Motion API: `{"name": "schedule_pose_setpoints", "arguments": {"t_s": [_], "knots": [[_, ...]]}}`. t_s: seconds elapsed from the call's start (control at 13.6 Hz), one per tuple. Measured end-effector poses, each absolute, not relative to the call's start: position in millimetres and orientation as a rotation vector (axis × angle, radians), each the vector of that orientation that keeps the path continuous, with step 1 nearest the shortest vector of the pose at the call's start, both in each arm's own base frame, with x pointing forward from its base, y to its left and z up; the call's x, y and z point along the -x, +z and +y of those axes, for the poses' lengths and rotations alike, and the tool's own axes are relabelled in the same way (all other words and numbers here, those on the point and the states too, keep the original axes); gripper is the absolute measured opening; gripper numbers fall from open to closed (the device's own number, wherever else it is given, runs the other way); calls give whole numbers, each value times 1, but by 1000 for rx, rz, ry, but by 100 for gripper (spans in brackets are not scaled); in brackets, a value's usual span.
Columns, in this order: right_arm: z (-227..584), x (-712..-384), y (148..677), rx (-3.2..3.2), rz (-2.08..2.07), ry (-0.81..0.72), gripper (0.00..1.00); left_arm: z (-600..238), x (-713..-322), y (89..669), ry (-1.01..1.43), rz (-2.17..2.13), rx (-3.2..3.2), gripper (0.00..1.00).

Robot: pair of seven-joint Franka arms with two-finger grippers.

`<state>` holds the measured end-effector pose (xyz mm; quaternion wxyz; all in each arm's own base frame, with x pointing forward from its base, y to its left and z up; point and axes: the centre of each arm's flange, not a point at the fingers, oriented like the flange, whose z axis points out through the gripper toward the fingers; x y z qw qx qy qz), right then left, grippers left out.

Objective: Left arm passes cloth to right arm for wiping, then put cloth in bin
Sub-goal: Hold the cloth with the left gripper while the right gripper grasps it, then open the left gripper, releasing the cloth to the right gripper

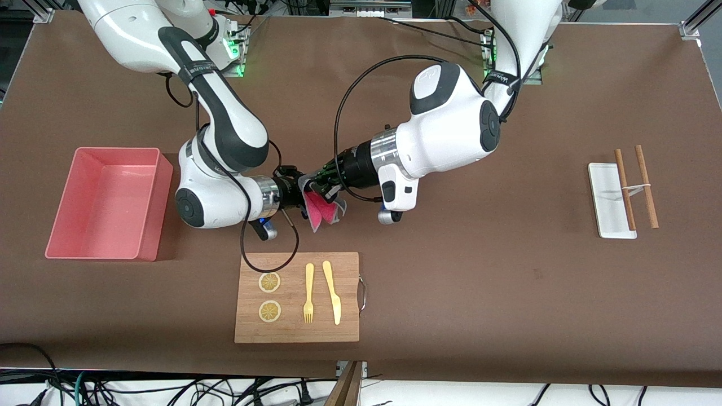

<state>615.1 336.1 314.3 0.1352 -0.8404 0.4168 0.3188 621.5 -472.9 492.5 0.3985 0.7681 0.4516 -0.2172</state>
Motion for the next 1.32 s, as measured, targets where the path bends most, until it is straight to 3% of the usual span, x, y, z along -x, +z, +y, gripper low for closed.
{"name": "schedule_pose_setpoints", "arguments": {"t_s": [0.29,0.44,1.32], "knots": [[335,-613,314,2438,1212,949,15,-473,-621,493,-550,1143,-1944,2],[334,-614,314,2437,1214,948,0,-473,-621,493,-550,1143,-1944,2],[326,-617,315,2433,1224,946,0,-473,-622,494,-548,1141,-1943,2]]}}
